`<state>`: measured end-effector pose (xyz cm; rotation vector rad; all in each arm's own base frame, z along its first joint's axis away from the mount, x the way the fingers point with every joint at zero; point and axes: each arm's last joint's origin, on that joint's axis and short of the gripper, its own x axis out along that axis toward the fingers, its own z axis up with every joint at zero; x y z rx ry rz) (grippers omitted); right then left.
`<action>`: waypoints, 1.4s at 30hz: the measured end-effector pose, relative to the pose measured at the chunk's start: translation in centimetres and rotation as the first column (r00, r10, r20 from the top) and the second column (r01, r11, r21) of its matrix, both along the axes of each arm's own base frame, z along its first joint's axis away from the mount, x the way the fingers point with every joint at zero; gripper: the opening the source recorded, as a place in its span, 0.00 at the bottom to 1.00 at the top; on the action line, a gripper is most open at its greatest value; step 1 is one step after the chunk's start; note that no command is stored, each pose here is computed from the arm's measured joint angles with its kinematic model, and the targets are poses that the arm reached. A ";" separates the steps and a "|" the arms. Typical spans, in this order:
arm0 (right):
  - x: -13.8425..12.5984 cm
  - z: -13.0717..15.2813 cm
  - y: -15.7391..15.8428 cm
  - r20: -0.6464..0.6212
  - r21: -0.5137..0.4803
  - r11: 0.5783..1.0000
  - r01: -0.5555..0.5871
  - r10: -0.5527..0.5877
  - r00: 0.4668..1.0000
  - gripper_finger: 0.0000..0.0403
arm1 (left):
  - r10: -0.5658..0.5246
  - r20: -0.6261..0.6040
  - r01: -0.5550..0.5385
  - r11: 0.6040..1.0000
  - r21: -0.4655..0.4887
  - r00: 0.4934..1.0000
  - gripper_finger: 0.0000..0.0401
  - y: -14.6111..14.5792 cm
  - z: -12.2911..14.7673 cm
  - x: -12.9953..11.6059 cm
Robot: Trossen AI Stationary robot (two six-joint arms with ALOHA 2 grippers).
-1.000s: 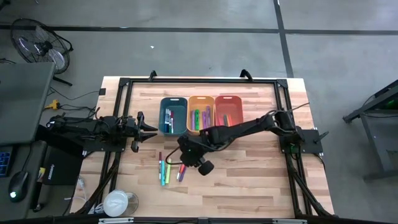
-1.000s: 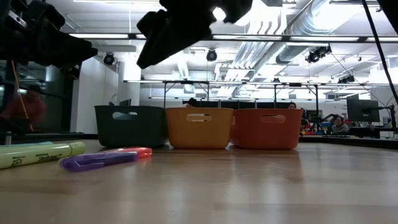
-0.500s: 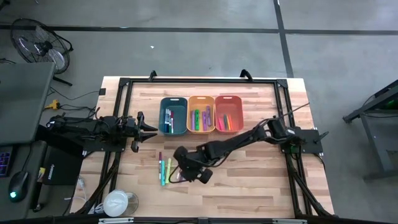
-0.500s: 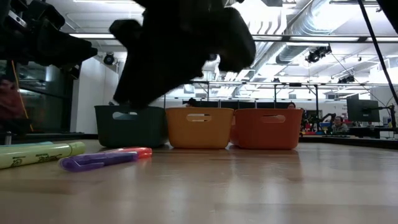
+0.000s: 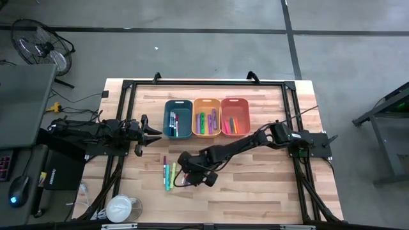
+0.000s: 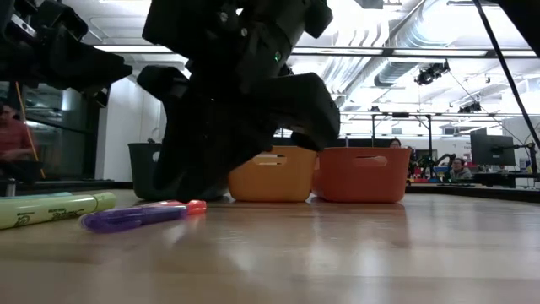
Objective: Pick & Place Markers
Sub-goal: Put the violet pen into the orange bin
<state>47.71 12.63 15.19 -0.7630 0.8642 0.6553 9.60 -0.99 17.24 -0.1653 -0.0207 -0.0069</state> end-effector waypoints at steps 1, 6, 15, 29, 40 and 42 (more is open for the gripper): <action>0.0 0.0 0.0 -0.002 0.003 1.000 -0.006 0.006 1.000 0.32 | 0.000 0.001 0.000 1.000 0.000 1.000 0.23 0.0 0.0 0.0; -0.3 -0.1 0.1 -0.032 0.031 0.998 -0.051 0.052 0.998 0.32 | 0.000 0.000 0.000 1.000 0.000 1.000 0.23 0.0 0.0 0.0; -0.1 -0.1 -0.2 -0.019 0.013 0.996 -0.088 0.088 0.996 0.32 | 0.001 0.001 -0.001 1.000 0.000 1.000 0.23 0.0 0.0 0.0; 0.4 -1.4 -0.4 -0.002 -0.005 0.991 -0.135 0.135 0.991 0.32 | 0.001 0.001 -0.001 1.000 0.000 1.000 0.23 0.0 0.0 0.0; 0.3 -1.5 -0.4 -0.068 0.116 0.993 0.015 -0.007 0.998 0.32 | 0.001 0.001 -0.001 1.000 0.000 1.000 0.23 0.0 0.0 0.0; 0.2 -1.6 -0.3 -0.096 0.157 0.985 0.074 -0.059 0.994 0.32 | 0.001 0.001 -0.001 1.000 0.000 1.000 0.23 0.0 0.0 0.0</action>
